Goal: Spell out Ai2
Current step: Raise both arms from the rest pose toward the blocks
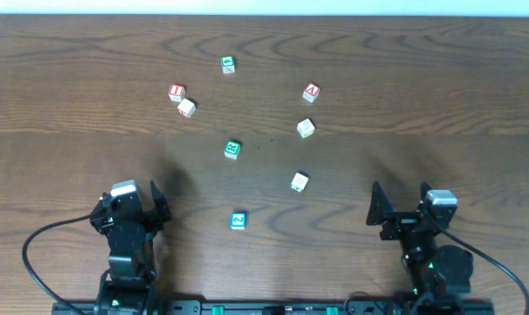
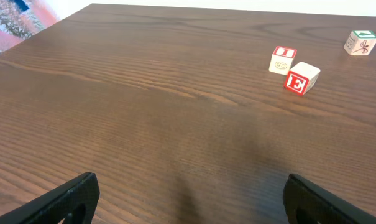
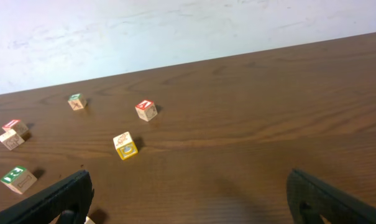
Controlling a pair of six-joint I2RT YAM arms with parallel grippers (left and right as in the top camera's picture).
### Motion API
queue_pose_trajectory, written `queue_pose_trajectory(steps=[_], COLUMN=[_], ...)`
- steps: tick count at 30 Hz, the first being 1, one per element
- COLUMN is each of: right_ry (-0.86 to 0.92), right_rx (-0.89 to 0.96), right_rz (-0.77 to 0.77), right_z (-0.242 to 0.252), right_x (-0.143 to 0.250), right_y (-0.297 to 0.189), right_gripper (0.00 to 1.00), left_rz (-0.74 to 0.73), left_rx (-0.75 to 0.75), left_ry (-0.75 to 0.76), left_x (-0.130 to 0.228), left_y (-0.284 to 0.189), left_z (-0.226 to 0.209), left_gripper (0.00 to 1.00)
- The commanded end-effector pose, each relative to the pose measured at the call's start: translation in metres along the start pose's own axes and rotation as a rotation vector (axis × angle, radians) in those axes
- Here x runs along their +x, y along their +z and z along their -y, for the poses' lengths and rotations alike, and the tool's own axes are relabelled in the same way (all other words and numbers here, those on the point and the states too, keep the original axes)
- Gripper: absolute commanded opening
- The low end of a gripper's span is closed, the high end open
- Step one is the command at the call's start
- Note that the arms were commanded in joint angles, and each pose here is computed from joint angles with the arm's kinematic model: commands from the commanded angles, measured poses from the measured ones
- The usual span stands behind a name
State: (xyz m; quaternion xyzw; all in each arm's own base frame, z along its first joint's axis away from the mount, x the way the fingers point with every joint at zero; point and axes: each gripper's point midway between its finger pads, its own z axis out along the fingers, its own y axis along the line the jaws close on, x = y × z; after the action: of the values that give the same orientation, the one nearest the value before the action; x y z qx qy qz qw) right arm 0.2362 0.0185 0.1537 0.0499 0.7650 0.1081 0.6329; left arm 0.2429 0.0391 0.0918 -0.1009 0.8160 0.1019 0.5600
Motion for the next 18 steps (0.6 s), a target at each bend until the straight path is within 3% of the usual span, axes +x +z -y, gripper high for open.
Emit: queue_pose_trajectory(steps=[1, 13, 18], right_ry=[-0.011, -0.009, 0.01], right_rx=[0.023, 0.085, 0.071], right_rz=[-0.009, 0.031, -0.002], right_z=[0.006, 0.016, 0.014], right_x=[0.005, -0.003, 0.004], right_y=[0.001, 0.0, 0.001], right_gripper=[0.99, 0.99, 0.99], left_rz=[-0.061, -0.038, 0.112], left_rx=[-0.008, 0.002, 0.142], left_ry=[0.033, 0.022, -0.203], left_x=[0.018, 0.012, -0.031], left_y=[0.0, 0.001, -0.003], left_z=[-0.002, 0.0, 0.023], left_gripper=[0.95, 0.95, 0.95])
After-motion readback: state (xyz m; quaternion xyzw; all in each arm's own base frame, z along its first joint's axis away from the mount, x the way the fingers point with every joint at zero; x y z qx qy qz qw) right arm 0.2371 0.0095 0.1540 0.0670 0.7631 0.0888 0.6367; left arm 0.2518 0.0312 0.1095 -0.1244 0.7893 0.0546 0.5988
